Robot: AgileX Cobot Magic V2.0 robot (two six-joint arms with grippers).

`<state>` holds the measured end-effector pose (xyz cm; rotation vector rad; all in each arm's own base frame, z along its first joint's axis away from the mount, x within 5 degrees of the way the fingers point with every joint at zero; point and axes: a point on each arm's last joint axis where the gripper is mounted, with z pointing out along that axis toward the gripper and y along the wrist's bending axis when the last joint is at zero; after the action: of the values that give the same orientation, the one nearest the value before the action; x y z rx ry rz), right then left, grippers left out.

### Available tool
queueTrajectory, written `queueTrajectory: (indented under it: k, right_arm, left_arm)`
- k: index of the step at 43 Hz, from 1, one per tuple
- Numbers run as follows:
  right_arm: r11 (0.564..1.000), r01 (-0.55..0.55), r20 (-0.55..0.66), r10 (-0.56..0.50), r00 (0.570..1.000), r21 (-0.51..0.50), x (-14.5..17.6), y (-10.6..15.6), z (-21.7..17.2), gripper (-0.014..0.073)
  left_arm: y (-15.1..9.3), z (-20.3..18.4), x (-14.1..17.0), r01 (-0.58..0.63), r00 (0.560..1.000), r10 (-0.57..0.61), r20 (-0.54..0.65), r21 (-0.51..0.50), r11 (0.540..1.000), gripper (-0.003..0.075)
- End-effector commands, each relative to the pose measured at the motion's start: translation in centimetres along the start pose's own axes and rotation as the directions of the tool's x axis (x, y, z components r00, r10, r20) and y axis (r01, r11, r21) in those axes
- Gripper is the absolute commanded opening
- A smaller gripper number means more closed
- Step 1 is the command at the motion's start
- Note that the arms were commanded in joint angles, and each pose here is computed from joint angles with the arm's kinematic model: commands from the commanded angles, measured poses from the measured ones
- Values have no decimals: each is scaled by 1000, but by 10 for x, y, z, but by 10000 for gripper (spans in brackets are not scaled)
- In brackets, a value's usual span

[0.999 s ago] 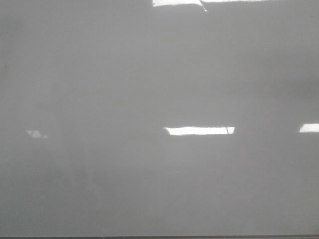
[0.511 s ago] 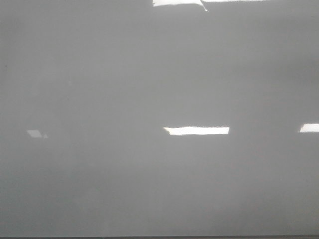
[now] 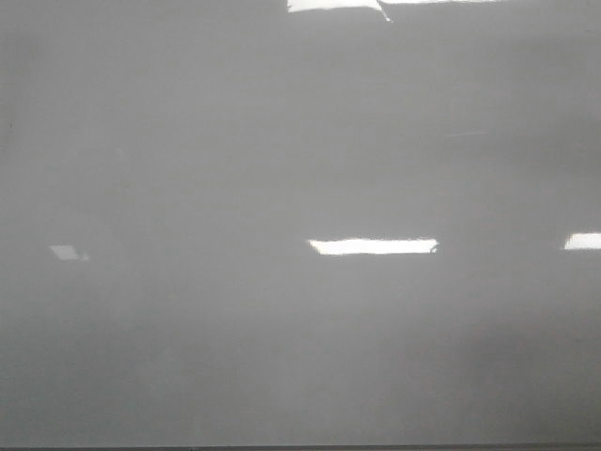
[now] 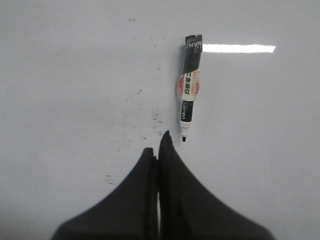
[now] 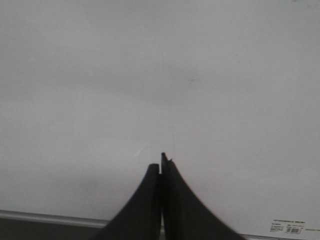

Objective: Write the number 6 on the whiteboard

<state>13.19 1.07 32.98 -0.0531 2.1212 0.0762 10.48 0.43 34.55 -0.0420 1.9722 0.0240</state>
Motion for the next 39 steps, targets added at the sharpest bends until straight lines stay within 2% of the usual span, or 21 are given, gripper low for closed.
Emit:
queueTrajectory:
  k: [1,11,14,17,22,27,39]
  right_arm:
    - [999,45,67,-44,997,-19,-11,4,-4,146]
    - [999,46,75,-44,996,-24,-12,5,-4,395]
    - [999,46,77,-44,996,-24,-12,5,-4,461]
    - [999,46,77,-44,996,-24,-12,5,-4,498]
    - [999,46,77,-44,996,-24,-12,5,-4,505]
    - [999,46,74,-44,996,-24,-11,5,-3,505]
    - [999,46,61,-44,997,-24,-7,5,0,505]
  left_arm:
    - [-2,1,-14,26,996,-28,79,24,999,-20]
    - [-10,13,-13,-10,1000,8,30,81,997,-5]
    - [-14,21,-13,-39,999,38,12,107,994,66]
    - [-17,28,-13,-51,999,51,-5,120,991,171]
    - [-19,44,-12,-52,997,58,-47,121,991,402]
    - [-18,63,-11,-32,996,41,-81,106,994,539]
    - [-21,111,-8,-8,994,18,-104,95,995,546]
